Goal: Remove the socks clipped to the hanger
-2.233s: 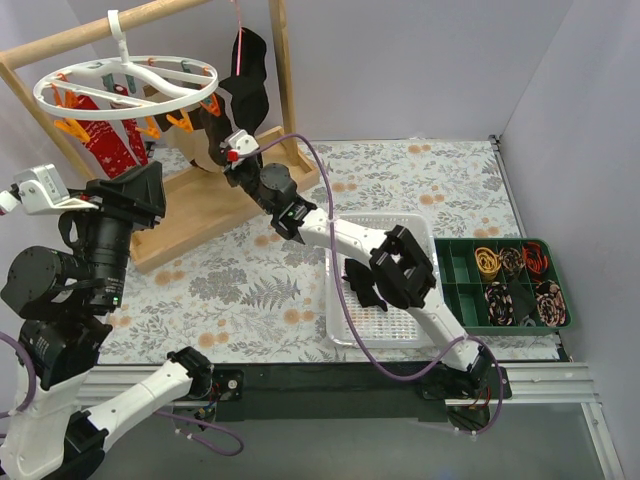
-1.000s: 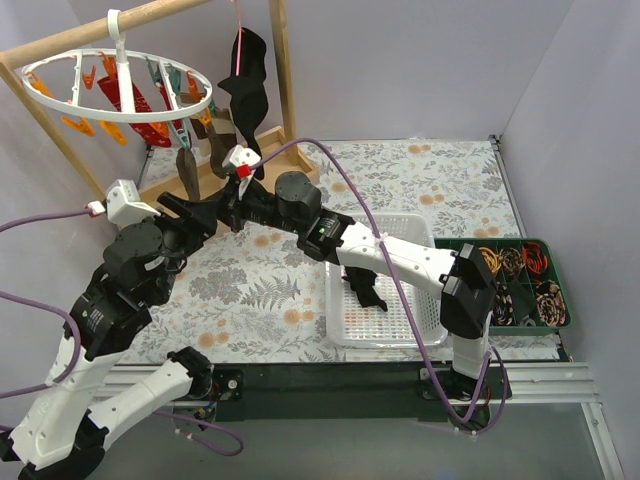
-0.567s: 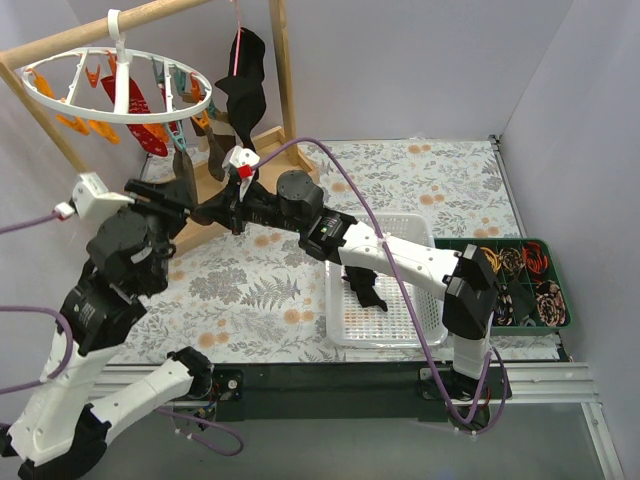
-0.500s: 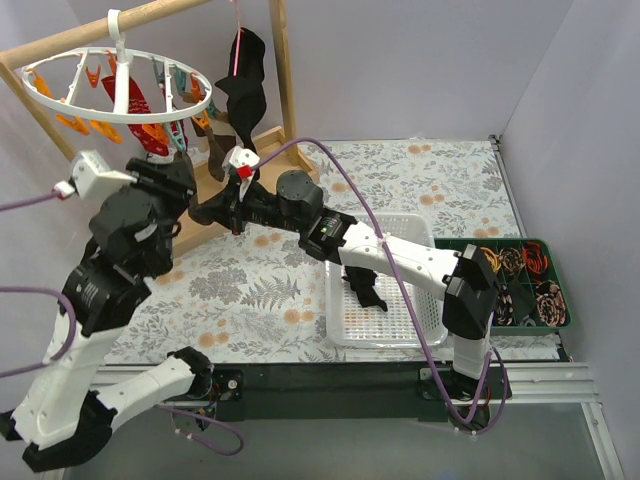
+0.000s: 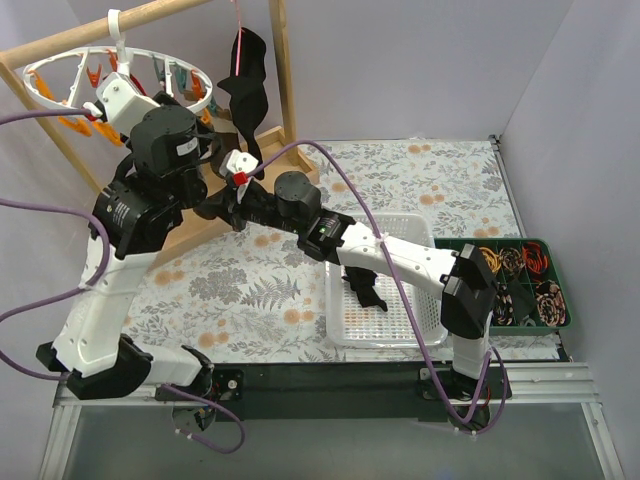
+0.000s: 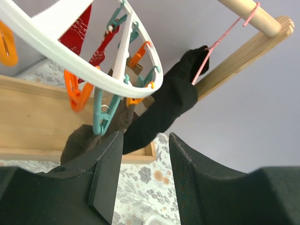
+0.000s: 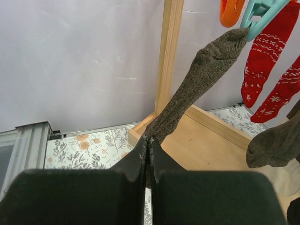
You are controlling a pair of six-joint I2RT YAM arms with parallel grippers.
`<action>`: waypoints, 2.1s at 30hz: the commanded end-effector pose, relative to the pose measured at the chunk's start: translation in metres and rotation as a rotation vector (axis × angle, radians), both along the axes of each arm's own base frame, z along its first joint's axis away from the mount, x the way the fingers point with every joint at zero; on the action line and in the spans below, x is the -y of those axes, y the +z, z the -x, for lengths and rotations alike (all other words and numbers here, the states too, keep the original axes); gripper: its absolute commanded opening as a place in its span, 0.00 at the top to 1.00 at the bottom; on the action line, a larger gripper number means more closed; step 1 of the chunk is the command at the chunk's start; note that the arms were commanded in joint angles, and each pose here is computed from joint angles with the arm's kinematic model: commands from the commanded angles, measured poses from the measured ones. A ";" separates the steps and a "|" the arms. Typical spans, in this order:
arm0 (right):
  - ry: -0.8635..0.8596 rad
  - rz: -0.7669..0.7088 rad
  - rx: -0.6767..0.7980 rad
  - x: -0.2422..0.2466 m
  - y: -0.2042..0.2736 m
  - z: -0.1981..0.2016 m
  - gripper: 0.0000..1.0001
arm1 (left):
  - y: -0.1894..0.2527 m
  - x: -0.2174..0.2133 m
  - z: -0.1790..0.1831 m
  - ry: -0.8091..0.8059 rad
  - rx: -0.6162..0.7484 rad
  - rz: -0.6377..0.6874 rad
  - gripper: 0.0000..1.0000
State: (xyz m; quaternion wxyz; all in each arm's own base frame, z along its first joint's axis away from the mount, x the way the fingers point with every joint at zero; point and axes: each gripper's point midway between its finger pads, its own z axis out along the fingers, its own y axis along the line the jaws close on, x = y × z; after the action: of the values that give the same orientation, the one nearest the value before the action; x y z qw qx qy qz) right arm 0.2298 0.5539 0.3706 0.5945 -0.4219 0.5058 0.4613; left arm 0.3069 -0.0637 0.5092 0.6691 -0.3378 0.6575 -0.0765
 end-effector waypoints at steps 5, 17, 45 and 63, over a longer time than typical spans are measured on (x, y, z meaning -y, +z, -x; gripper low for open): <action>-0.013 0.047 0.069 -0.002 -0.017 -0.002 0.99 | -0.034 -0.045 -0.028 0.094 -0.154 -0.088 0.60; -0.017 0.065 0.064 0.002 -0.028 -0.004 0.99 | -0.060 -0.046 -0.056 0.048 -0.225 -0.096 0.59; -0.133 0.073 -0.003 0.034 -0.029 -0.017 0.99 | -0.063 -0.056 -0.048 0.029 -0.177 -0.165 1.00; -0.612 0.450 -0.300 0.233 -0.122 -0.055 0.99 | -0.041 -0.074 0.019 -0.028 0.018 -0.281 1.00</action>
State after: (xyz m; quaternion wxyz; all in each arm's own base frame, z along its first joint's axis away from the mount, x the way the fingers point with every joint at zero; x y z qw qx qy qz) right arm 0.2888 0.3646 0.2700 0.5511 -0.3324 0.7301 0.2299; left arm 0.2997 0.0020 0.4747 0.7141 -0.2519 0.6525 -0.0295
